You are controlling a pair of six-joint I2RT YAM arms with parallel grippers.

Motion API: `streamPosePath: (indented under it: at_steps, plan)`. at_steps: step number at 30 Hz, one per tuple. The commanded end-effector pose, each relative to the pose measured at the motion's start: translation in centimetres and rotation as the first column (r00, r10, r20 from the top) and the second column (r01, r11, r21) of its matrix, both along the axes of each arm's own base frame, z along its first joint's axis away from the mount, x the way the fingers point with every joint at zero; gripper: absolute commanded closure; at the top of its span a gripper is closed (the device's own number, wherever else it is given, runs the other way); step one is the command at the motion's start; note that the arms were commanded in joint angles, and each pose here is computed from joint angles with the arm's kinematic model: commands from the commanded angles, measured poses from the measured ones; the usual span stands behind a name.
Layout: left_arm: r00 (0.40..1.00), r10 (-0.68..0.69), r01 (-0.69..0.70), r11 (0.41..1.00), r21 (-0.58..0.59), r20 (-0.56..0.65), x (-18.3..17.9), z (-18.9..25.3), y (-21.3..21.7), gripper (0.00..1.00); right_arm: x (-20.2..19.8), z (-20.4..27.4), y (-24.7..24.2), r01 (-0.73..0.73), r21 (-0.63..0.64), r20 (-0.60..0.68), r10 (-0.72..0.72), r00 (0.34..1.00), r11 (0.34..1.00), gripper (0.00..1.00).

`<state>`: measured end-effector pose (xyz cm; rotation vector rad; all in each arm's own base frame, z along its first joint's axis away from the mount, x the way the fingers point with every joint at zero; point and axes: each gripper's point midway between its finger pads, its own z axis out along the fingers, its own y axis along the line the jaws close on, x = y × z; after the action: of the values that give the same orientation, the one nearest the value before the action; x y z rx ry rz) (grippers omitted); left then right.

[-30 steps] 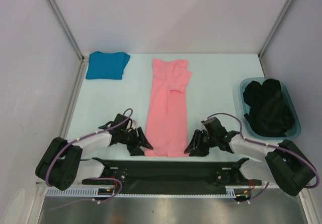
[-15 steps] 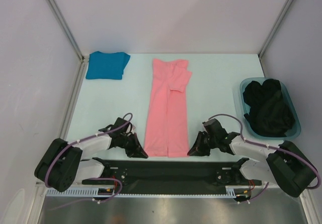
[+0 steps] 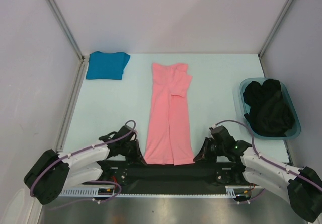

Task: Fold and stack the t-shirts
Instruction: Fold the tshirt

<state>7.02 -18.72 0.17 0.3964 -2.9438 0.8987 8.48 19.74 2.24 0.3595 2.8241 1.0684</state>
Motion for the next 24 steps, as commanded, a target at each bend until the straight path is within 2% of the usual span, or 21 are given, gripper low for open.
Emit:
streamPosePath:
  at_steps: [1, 7, 11, 15, 16, 18, 20, 22, 24]
  plan:
    - [1.0, -0.026, 0.028, 0.993, 0.116, -0.017, -1.3, -1.1, 1.1, 1.0, -1.3, -0.4, -0.7, 0.004, -0.019, -0.055, -0.005, 0.998, 1.0, 1.0]
    - [0.986, -0.128, 0.118, 0.989, 0.091, 0.105, 1.9, 3.9, -2.8, 1.0, -0.1, 2.1, 0.2, -0.053, -0.003, 0.015, 0.053, 0.998, 0.999, 1.0]
    - [0.968, -0.174, 0.154, 0.981, 0.119, 0.183, 4.8, 6.7, -4.5, 1.0, 2.0, 4.6, 1.7, -0.103, -0.005, 0.08, 0.103, 0.992, 0.995, 1.0]
    - [0.935, -0.268, 0.214, 0.948, 0.234, 0.232, 7.9, 8.9, -4.9, 1.0, 5.6, 6.6, 3.2, -0.127, -0.036, 0.119, 0.131, 0.984, 0.991, 1.0]
    - [0.938, -0.263, 0.204, 0.946, 0.251, 0.227, 8.8, 9.0, -4.7, 1.0, 7.4, 8.3, 3.9, -0.121, -0.02, 0.155, 0.123, 0.98, 0.992, 1.0]
    - [0.932, -0.275, 0.214, 0.944, 0.252, 0.236, 10.7, 9.8, -5.1, 1.0, 9.9, 9.5, 3.8, -0.103, -0.009, 0.18, 0.103, 0.978, 0.995, 1.0]
    - [0.935, -0.228, 0.162, 0.956, 0.246, 0.273, 13.7, 11.1, -4.7, 1.0, 12.8, 10.8, 4.4, -0.096, 0.005, 0.203, 0.093, 0.975, 0.995, 1.0]
    - [0.94, -0.198, 0.13, 0.961, 0.245, 0.279, 16.3, 11.1, -3.9, 1.0, 15.3, 10.0, 3.8, -0.083, -0.012, 0.183, 0.084, 0.98, 0.996, 1.0]
    - [0.926, -0.205, 0.136, 0.964, 0.226, 0.316, 18.8, 12.3, -4.2, 0.99, 18.3, 11.3, 3.8, -0.091, 0.0, 0.218, 0.089, 0.972, 0.996, 1.0]
